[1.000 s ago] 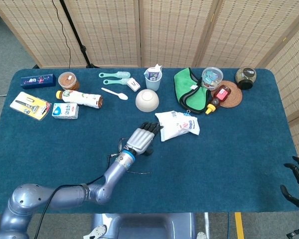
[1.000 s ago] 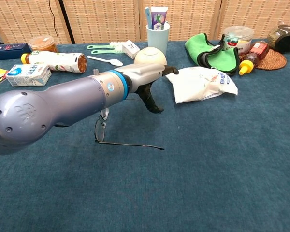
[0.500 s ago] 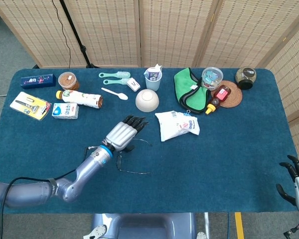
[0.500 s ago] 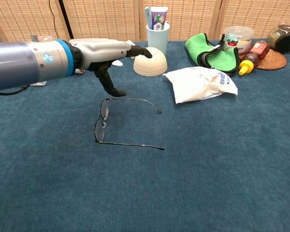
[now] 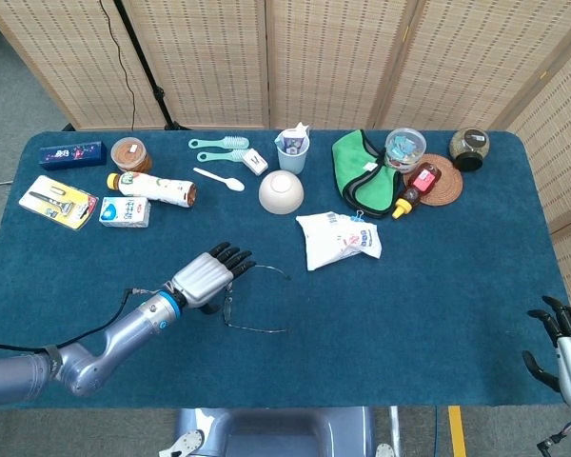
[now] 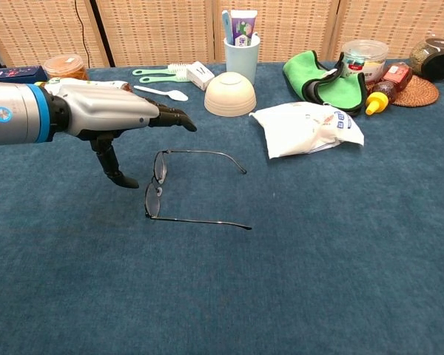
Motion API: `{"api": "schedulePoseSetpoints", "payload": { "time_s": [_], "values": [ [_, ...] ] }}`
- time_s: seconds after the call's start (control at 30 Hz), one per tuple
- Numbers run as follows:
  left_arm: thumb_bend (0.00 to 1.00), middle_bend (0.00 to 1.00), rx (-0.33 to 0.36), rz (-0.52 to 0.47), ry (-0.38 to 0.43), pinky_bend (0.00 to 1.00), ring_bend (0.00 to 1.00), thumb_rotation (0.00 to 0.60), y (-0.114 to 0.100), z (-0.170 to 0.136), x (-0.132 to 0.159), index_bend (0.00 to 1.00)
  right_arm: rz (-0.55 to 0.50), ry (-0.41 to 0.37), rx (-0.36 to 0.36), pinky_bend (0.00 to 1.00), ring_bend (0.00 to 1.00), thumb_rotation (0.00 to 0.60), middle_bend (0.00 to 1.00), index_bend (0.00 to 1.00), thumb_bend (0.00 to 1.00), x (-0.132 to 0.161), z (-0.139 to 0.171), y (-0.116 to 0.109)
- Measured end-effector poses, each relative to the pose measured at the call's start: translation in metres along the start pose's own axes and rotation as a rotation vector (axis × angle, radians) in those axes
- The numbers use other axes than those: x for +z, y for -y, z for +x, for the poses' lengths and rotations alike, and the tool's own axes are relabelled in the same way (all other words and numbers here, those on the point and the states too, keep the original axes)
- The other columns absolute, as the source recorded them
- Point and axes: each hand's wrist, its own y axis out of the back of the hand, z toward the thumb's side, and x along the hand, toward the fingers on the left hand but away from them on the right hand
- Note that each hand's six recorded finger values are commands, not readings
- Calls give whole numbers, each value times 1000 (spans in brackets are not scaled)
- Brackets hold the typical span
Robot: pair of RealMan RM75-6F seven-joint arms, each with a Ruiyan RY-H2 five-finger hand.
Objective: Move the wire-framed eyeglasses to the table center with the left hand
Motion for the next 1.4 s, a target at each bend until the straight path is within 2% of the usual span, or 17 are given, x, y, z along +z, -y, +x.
{"api": "schedulePoseSetpoints", "payload": {
  "time_s": [0.17, 0.4, 0.97, 1.4],
  "values": [
    [198, 0, -16, 7, -9, 0, 0, 559, 8, 3, -2, 29, 3, 9, -1, 239, 191, 600, 156, 290, 304, -2, 2, -1],
    [198, 0, -10, 0, -30, 0, 0, 559, 9, 10, -4, 18, 7, 18, -5, 239, 190, 600, 156, 290, 305, -4, 4, -3],
    [198, 0, -44, -16, -75, 0, 0, 558, 19, 34, -9, 19, 18, 33, 2, 239, 190, 600, 155, 289, 304, -6, 5, -3],
    [200, 0, -68, -42, -70, 0, 0, 559, 18, 61, 2, 131, 23, 52, 7, 239, 190, 600, 151, 288, 305, -10, 6, -3]
  ]
}}
